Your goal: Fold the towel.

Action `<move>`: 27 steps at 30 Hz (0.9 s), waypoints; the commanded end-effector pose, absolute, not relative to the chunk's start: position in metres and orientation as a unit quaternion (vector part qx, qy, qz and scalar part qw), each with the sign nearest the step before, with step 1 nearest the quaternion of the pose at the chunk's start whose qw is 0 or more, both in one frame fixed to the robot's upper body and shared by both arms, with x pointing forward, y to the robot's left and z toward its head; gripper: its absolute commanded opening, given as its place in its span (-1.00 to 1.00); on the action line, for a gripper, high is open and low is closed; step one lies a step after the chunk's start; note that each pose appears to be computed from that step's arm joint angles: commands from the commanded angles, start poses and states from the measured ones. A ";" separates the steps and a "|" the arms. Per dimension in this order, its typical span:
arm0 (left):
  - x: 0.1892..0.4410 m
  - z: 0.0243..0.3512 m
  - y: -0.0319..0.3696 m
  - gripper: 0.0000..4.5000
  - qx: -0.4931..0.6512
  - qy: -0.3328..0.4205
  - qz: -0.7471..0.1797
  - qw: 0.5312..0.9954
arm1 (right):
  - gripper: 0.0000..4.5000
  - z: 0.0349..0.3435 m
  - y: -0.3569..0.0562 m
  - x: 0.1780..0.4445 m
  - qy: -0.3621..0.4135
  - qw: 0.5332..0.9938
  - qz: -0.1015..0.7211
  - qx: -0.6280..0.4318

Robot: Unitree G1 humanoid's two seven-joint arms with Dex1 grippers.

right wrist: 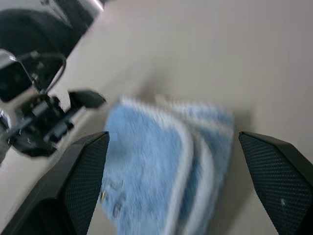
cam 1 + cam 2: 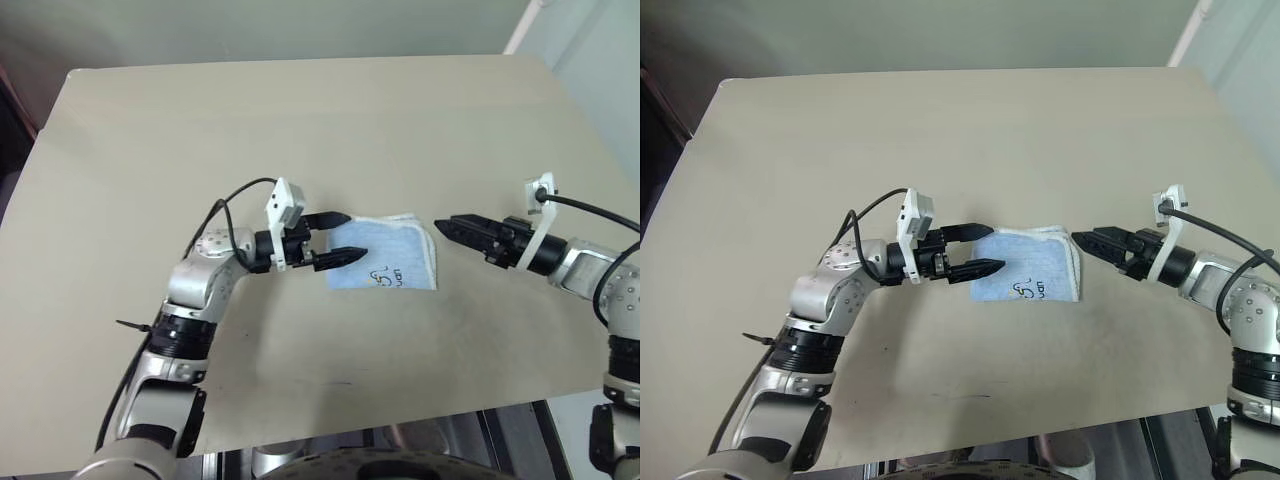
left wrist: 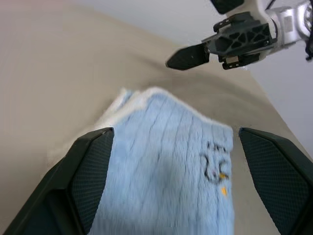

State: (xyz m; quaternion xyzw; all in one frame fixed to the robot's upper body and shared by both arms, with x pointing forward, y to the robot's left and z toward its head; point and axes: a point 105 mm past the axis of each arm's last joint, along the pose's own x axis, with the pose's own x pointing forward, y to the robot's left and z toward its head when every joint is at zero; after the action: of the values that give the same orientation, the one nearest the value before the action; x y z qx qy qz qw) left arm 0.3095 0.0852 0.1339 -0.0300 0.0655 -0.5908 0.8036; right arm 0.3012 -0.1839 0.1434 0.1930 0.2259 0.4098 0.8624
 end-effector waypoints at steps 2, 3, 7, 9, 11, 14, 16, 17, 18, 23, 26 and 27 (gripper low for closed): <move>0.300 0.146 0.092 0.99 -0.021 0.044 -0.590 0.806 | 1.00 0.145 -0.178 0.297 0.257 0.828 0.451 0.209; 0.299 0.147 0.094 0.99 -0.020 0.042 -0.584 0.811 | 1.00 0.140 -0.179 0.301 0.271 0.827 0.445 0.212; 0.293 0.146 0.101 0.99 -0.010 0.047 -0.569 0.821 | 1.00 0.119 -0.182 0.306 0.316 0.818 0.437 0.201; 0.290 0.146 0.103 0.99 -0.013 0.049 -0.565 0.824 | 1.00 0.113 -0.179 0.309 0.328 0.810 0.443 0.200; 0.289 0.145 0.104 0.99 -0.012 0.052 -0.561 0.826 | 1.00 0.107 -0.178 0.313 0.334 0.810 0.441 0.194; 0.286 0.145 0.105 0.99 -0.012 0.053 -0.556 0.829 | 1.00 0.099 -0.181 0.318 0.343 0.812 0.435 0.185; 0.284 0.145 0.104 0.99 -0.013 0.054 -0.555 0.830 | 1.00 0.097 -0.182 0.319 0.347 0.808 0.439 0.185; 0.284 0.146 0.104 0.99 -0.013 0.054 -0.555 0.830 | 1.00 0.097 -0.181 0.318 0.348 0.804 0.444 0.187; 0.283 0.147 0.103 0.99 -0.016 0.052 -0.552 0.832 | 1.00 0.098 -0.177 0.317 0.349 0.798 0.453 0.190; 0.282 0.150 0.098 0.99 -0.023 0.051 -0.550 0.833 | 1.00 0.110 -0.142 0.311 0.339 0.760 0.516 0.201; 0.282 0.149 0.095 0.99 -0.020 0.053 -0.553 0.831 | 1.00 0.116 -0.121 0.309 0.335 0.744 0.542 0.203; 0.282 0.148 0.095 0.99 -0.019 0.053 -0.553 0.831 | 1.00 0.116 -0.117 0.308 0.335 0.741 0.545 0.204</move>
State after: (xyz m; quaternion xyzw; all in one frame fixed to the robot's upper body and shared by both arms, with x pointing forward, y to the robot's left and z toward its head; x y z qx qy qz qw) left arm 0.2848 0.1002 0.1383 -0.0282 0.0718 -0.5429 0.8362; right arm 0.3094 -0.1268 0.1015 0.2093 0.3514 0.5205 0.7495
